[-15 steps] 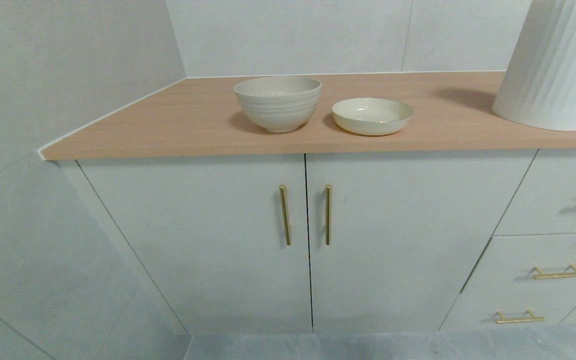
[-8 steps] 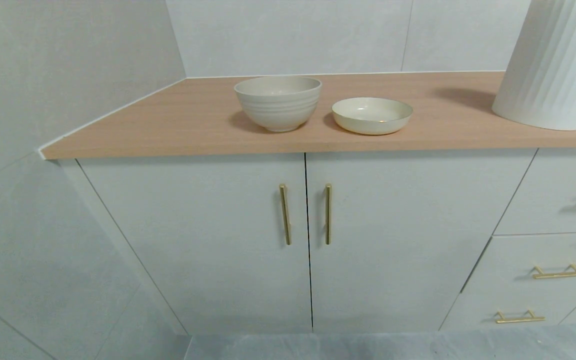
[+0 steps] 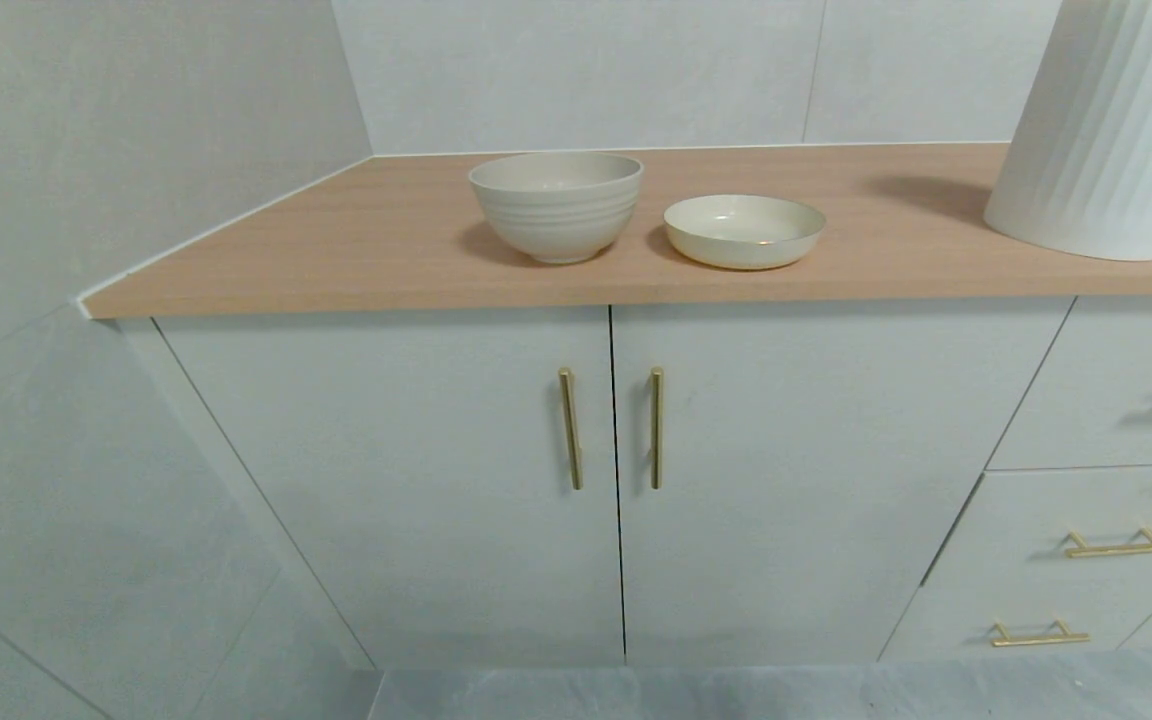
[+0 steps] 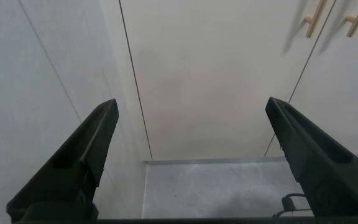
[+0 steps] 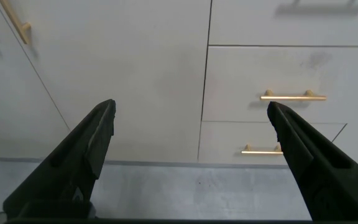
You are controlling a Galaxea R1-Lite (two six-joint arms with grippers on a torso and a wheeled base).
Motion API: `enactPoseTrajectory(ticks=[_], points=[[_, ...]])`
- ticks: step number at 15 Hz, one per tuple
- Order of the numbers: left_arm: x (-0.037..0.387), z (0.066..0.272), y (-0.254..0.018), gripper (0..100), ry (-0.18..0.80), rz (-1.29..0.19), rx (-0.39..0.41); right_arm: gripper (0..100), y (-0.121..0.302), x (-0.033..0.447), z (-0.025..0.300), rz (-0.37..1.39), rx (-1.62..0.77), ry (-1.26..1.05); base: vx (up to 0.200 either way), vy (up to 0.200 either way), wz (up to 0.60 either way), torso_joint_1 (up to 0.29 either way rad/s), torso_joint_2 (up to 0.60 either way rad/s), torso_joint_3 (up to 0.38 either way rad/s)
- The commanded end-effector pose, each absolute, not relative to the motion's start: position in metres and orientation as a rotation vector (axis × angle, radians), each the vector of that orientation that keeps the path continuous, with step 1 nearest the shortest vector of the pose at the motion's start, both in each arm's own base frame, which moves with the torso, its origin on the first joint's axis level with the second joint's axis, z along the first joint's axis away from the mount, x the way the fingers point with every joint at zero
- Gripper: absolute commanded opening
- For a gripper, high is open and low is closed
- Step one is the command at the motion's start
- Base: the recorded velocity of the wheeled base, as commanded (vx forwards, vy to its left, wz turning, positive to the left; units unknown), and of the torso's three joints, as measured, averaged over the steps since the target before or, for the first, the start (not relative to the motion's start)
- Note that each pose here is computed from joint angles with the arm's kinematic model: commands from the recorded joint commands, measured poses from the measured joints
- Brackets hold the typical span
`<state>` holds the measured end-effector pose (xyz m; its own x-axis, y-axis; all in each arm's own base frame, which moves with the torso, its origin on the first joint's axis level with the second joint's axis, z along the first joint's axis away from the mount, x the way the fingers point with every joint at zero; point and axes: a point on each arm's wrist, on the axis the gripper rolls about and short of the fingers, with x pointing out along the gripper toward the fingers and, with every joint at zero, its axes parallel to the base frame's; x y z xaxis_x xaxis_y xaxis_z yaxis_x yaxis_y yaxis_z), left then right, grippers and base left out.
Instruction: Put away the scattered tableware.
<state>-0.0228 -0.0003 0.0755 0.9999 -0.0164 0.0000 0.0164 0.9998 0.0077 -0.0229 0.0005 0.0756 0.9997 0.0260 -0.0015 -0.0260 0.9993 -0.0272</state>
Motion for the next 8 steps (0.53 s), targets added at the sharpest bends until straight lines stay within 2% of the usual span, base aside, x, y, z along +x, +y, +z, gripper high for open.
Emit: enactPoseTrajectory(ticks=[1,2,4,8], points=[[-0.023,0.075,0.0,100,0.0,-0.015,0.008,100,0.0,-0.023,0.076,0.026,-0.034,0.001,0.0,0.0,0.0,0.0,0.0,0.0],[-0.023,0.075,0.0,100,0.0,-0.017,0.008,100,0.0,-0.023,0.076,0.028,-0.037,-0.002,0.0,0.0,0.0,0.0,0.0,0.0],[-0.023,0.075,0.0,100,0.0,-0.015,0.008,100,0.002,-0.033,0.112,0.11,0.011,-0.129,0.0,0.0,0.0,0.0,0.0,0.0],[-0.023,0.075,0.0,100,0.0,-0.017,0.008,100,0.005,-0.012,0.119,0.253,0.048,0.076,0.0,0.0,0.0,0.0,0.0,0.0]])
